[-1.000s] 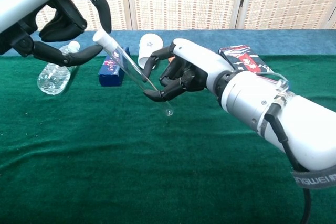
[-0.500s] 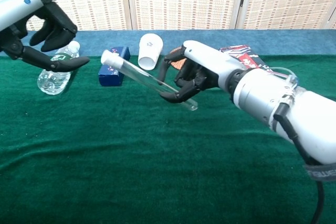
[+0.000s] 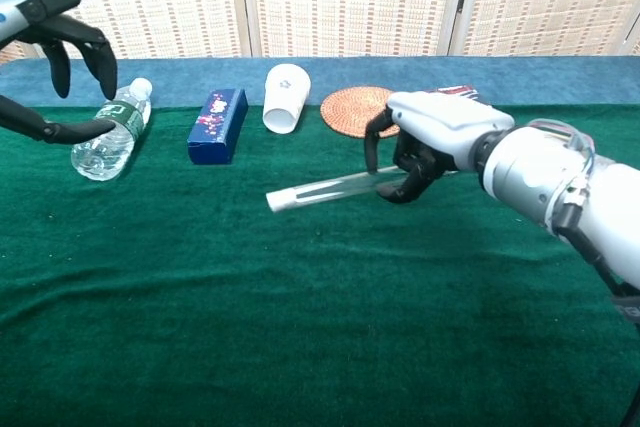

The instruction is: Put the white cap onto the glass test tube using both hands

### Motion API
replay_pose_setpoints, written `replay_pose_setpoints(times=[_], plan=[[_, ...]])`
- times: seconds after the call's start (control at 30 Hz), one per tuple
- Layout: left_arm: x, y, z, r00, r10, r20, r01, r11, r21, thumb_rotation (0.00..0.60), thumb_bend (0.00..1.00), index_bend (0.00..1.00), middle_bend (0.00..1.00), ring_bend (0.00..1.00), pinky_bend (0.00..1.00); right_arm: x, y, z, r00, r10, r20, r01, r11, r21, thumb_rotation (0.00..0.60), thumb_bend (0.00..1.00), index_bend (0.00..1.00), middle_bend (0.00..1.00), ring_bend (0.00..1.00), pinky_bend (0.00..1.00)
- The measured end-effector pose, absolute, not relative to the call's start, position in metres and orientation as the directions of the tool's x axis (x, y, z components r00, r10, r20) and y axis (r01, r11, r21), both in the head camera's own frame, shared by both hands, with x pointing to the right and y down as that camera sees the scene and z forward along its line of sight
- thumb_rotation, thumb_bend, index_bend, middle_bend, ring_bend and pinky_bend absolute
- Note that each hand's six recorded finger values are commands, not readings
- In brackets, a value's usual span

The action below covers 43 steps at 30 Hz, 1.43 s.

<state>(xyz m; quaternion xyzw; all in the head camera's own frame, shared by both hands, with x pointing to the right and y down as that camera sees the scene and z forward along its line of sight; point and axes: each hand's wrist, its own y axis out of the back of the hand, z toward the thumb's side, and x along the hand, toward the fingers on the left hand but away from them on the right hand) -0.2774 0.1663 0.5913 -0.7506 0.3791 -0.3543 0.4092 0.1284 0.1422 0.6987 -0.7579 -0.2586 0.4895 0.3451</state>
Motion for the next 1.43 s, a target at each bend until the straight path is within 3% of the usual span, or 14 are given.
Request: replay_pose_setpoints(times=[0.5,0.87,0.97,1.07,1.17,1.23,1.33,1.43], plan=[[-0.299,0.172,0.599,0.414,-0.874,0.253,-0.276,-0.386,-0.880,0.600,0.30,0.00,0.50,0.37,0.47,0.144,0.149,0.729,0.326,0.731,-0.599,-0.009,-0.631,-0.775,0.600,0.66,0.45,0.99,1.00,1.00],[-0.327,0.180,0.608,0.340,-0.886,0.316,-0.259,-0.411,-0.874,0.600,0.30,0.00,0.48,0.36,0.45,0.158,0.146,0.721,0.318,0.738,-0.595,0.027,-0.635,-0.772,0.600,0.66,0.30,0.98,1.00,1.00],[-0.346,0.183,0.608,0.290,-0.897,0.333,-0.252,-0.407,-0.878,0.600,0.30,0.01,0.48,0.36,0.43,0.172,0.139,0.707,0.310,0.763,-0.567,0.048,-0.608,-0.792,0.600,0.66,0.29,0.92,1.00,1.00],[-0.369,0.187,0.605,0.235,-0.910,0.342,-0.233,-0.394,-0.889,0.600,0.30,0.06,0.48,0.35,0.40,0.197,0.133,0.687,0.290,0.793,-0.536,0.063,-0.575,-0.816,0.600,0.66,0.29,0.76,0.95,1.00],[-0.392,0.192,0.601,0.174,-0.922,0.345,-0.212,-0.378,-0.902,0.600,0.30,0.13,0.48,0.34,0.35,0.234,0.130,0.665,0.259,0.823,-0.505,0.072,-0.538,-0.840,0.600,0.66,0.29,0.52,0.74,0.83],[-0.407,0.197,0.598,0.134,-0.926,0.352,-0.194,-0.373,-0.907,0.600,0.30,0.15,0.47,0.32,0.31,0.264,0.133,0.650,0.232,0.839,-0.492,0.083,-0.521,-0.849,0.600,0.66,0.24,0.32,0.50,0.52],[-0.432,0.207,0.592,0.069,-0.924,0.377,-0.168,-0.383,-0.908,0.600,0.30,0.14,0.42,0.26,0.24,0.304,0.142,0.629,0.199,0.843,-0.500,0.110,-0.526,-0.843,0.600,0.66,0.12,0.11,0.25,0.19],[-0.445,0.217,0.588,0.034,-0.914,0.405,-0.157,-0.405,-0.901,0.600,0.29,0.11,0.35,0.19,0.16,0.341,0.155,0.606,0.165,0.853,-0.496,0.128,-0.517,-0.846,0.600,0.66,0.06,0.04,0.14,0.10]])
